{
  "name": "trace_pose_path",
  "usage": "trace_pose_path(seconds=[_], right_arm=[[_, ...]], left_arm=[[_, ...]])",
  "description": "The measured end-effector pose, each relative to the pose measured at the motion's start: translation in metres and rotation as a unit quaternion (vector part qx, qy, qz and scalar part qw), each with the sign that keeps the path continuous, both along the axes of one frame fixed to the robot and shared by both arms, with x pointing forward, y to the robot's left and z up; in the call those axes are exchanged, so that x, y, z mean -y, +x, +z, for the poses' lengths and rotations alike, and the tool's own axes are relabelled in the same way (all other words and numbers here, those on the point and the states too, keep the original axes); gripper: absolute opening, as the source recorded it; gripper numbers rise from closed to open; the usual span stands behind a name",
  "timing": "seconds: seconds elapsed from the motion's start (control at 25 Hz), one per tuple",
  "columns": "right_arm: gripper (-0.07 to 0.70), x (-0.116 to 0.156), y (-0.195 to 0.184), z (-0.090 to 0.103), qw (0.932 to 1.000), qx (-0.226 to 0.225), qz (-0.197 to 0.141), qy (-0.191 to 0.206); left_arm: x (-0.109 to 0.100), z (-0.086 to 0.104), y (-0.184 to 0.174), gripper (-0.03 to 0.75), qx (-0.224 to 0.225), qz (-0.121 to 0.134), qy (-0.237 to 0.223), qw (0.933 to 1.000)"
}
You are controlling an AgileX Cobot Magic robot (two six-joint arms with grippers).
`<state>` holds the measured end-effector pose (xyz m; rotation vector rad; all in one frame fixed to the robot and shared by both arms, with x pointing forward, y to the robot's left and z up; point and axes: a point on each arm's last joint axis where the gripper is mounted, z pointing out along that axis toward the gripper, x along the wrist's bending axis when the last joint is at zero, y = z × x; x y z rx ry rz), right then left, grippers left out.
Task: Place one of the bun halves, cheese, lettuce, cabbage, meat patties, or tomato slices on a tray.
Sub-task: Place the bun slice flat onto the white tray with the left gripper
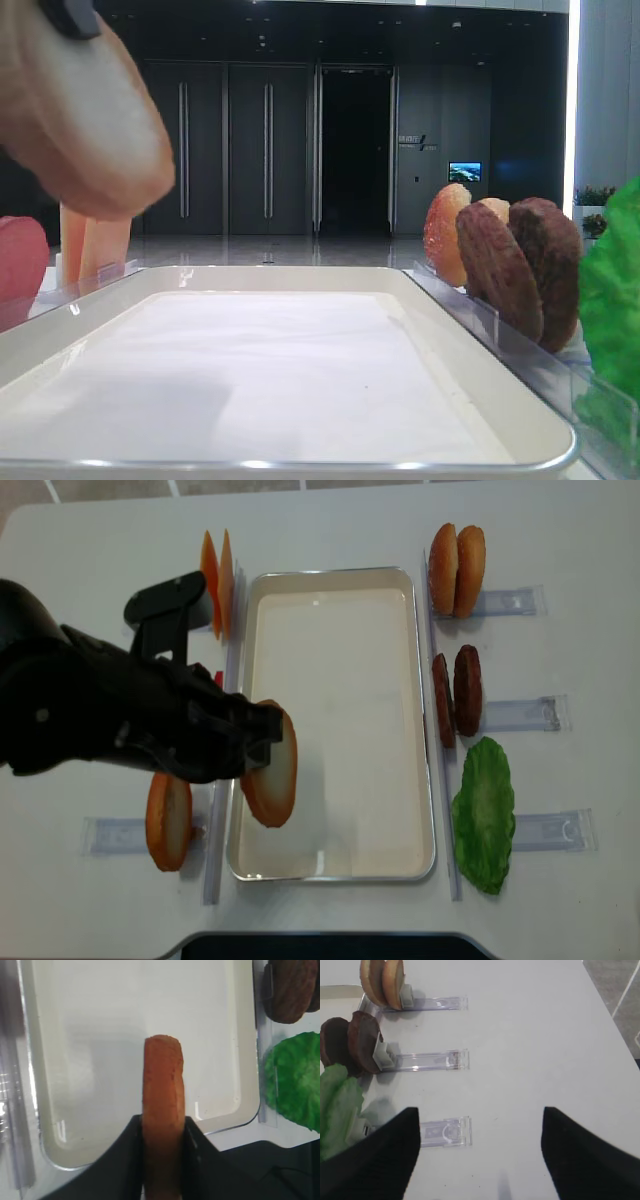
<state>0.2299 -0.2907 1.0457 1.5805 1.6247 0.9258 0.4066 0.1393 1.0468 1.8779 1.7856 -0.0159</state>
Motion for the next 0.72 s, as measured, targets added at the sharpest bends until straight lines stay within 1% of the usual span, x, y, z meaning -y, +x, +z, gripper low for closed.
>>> trace_pose_path(seconds=[0.12, 0.28, 0.44, 0.72], right_arm=[[0.514, 0.000, 0.000, 0.000, 1.0000, 0.000, 0.000, 0.000], [0.514, 0.000, 0.000, 0.000, 1.0000, 0.000, 0.000, 0.000], [0.514, 0.000, 0.000, 0.000, 1.0000, 0.000, 0.000, 0.000], [0.514, 0.000, 0.000, 0.000, 1.0000, 0.000, 0.000, 0.000]], left_arm=[[0.003, -0.010, -0.002, 0.146, 0.007, -0.008, -0.031, 0.9995], [0.005, -0.021, -0.004, 0.146, 0.014, -0.012, -0.058, 0.9981], [0.009, -0.031, 0.000, 0.146, 0.015, -0.017, -0.063, 0.9978], [0.024, -0.049, 0.012, 0.146, 0.018, -0.022, -0.077, 0.9966]])
